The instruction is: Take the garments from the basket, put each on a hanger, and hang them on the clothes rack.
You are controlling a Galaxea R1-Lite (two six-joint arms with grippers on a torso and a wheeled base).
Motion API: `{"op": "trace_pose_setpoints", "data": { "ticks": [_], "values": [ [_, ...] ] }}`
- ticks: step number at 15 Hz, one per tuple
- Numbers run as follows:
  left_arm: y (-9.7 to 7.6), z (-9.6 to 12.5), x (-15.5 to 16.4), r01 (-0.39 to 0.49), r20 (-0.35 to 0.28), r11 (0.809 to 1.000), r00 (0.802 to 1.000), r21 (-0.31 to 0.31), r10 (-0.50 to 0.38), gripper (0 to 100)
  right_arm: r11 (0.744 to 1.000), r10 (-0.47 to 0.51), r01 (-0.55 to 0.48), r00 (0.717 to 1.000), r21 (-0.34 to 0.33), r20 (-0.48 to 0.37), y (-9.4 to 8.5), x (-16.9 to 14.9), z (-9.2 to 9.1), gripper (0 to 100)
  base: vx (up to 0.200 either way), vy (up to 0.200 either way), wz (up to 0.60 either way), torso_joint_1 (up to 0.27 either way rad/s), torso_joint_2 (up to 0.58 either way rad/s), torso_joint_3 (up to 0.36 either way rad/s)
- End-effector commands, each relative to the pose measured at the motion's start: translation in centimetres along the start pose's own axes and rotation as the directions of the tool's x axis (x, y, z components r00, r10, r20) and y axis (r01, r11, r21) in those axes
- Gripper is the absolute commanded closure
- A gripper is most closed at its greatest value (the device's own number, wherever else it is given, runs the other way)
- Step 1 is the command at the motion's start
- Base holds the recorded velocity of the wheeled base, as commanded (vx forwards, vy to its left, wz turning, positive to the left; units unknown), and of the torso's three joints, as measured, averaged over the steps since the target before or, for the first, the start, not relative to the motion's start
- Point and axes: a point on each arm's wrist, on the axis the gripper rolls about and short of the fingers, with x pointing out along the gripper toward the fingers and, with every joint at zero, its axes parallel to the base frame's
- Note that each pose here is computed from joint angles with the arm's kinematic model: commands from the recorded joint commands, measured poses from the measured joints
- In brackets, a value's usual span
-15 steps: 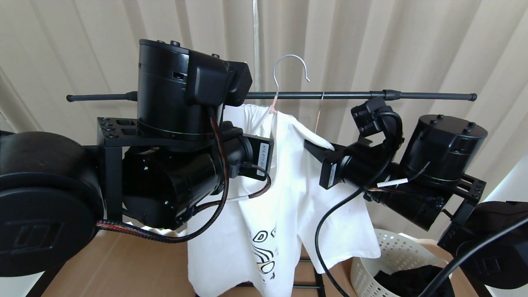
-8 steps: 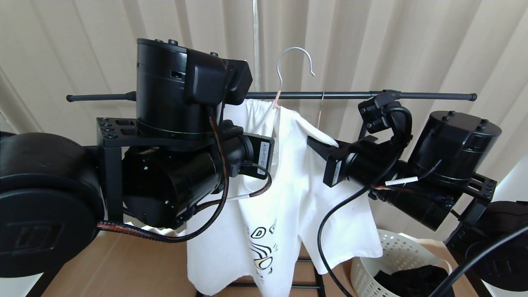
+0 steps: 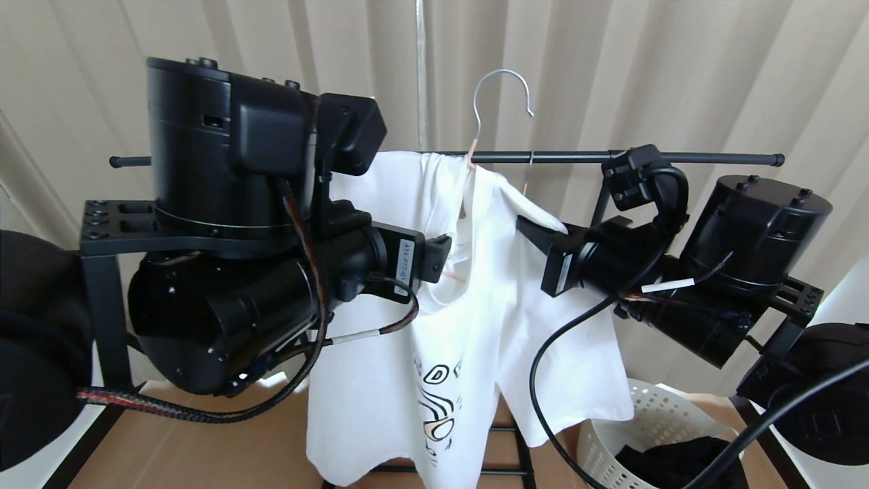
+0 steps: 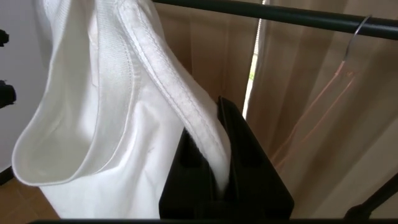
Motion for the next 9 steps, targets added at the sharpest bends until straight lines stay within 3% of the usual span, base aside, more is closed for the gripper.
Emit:
{"op": "trace_pose_setpoints", "data": {
  "ticks": [1,2,4,6,9],
  "values": [
    [1.6,0.1,-0.9,-0.031,0.018,0.999,0.999,-0.028,0.031,0,0.999,-0.034,0.034,0.999,-0.001,-0.002,-1.2,-0.1,0.0,100,0.000,0.000,0.00,0.000,0.00,0.000],
    [1.7,0.1,-1.0,-0.034,0.020,0.999,0.999,-0.030,0.034,0,0.999,-0.033,0.033,0.999,-0.001,-0.004,-1.3,-0.1,-0.1,100,0.000,0.000,0.00,0.000,0.00,0.000],
    [3.8,0.1,-2.1,-0.080,0.048,0.995,0.995,-0.055,0.083,0,1.000,-0.018,0.018,1.000,-0.003,-0.009,-2.6,-0.4,-0.1,100,0.000,0.000,0.00,0.000,0.00,0.000],
    [5.7,-0.8,-2.5,-0.109,0.028,0.992,0.993,-0.066,0.112,0,1.000,0.001,-0.001,1.000,-0.003,-0.005,-3.5,-1.0,0.1,100,0.000,0.000,0.00,0.000,0.00,0.000],
    [7.8,-2.1,-3.0,-0.035,-0.002,0.997,0.999,-0.066,0.035,0,0.999,0.035,-0.035,0.999,-0.004,-0.004,-4.9,-1.8,0.4,100,0.000,0.000,0.00,0.000,0.00,0.000]
  ]
}}
